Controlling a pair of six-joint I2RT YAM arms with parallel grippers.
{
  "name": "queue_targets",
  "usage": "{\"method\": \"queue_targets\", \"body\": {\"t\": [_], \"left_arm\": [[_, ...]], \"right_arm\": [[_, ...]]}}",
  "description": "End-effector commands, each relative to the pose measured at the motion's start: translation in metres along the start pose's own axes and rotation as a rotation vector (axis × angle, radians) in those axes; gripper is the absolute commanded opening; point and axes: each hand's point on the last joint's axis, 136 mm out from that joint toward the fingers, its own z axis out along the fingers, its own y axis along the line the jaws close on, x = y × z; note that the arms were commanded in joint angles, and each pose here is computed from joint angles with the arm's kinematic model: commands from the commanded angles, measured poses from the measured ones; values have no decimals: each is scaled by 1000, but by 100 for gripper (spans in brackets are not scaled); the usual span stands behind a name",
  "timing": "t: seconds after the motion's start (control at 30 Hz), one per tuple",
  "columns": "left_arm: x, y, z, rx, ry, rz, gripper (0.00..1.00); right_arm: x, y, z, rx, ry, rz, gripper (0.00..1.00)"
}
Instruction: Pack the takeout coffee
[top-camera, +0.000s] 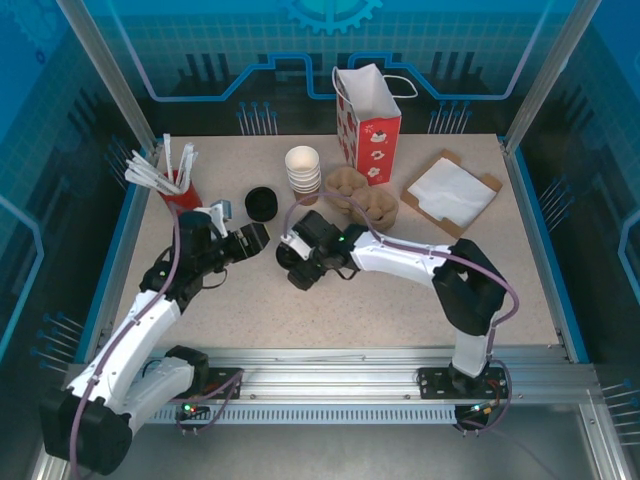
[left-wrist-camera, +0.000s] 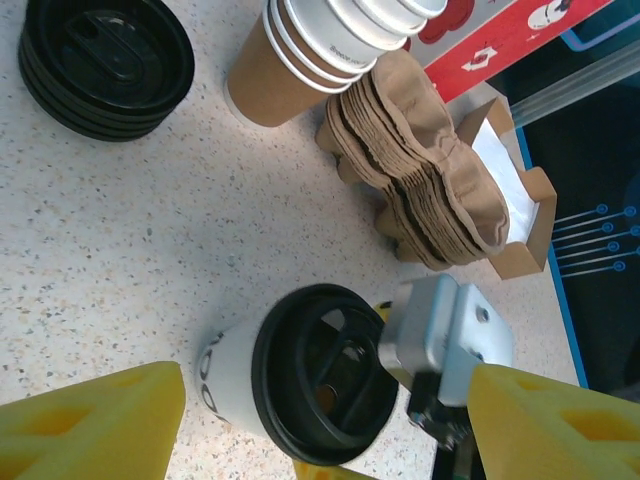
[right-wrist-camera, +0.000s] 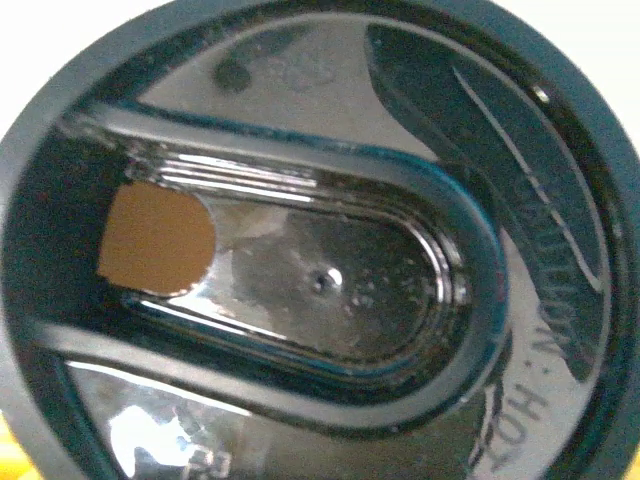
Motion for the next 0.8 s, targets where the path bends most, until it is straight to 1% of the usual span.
{"method": "queue_targets", "body": {"t": [0.0,0.1,0.2,0.3,0.4,0.5,0.57,0.67,0.77], "left_arm": [[-2,15,-8,-64,-34,-3,77],[-4,19,-13,-86,-58,0,77],[-5,16,-15,-77,-61,7,78],[-5,8,-16,-42,-54,18,79],[-8,-13,-15,59,-48,35,81],[-12,-39,-13,172,-40,70,83],[-14,-58,-11,234,-33,118,84],[-12,-83,-3,289,0,184,85],[-9,-106,9,331,40,250,87]], "right_arm": [[-17,-1,5,5,-17,-19,82],[-25,1,0,-4,-32,-18,87],[-28,3,-19,-17,-52,-6,94],[-29,8,-53,-38,-100,0,98],[-32,3,-94,-42,-165,7,98],[-32,-23,-123,-16,-213,35,97],[-30,-53,-136,29,-228,71,96],[-28,-101,-148,92,-248,135,96],[-27,-144,-147,149,-246,188,95]]}}
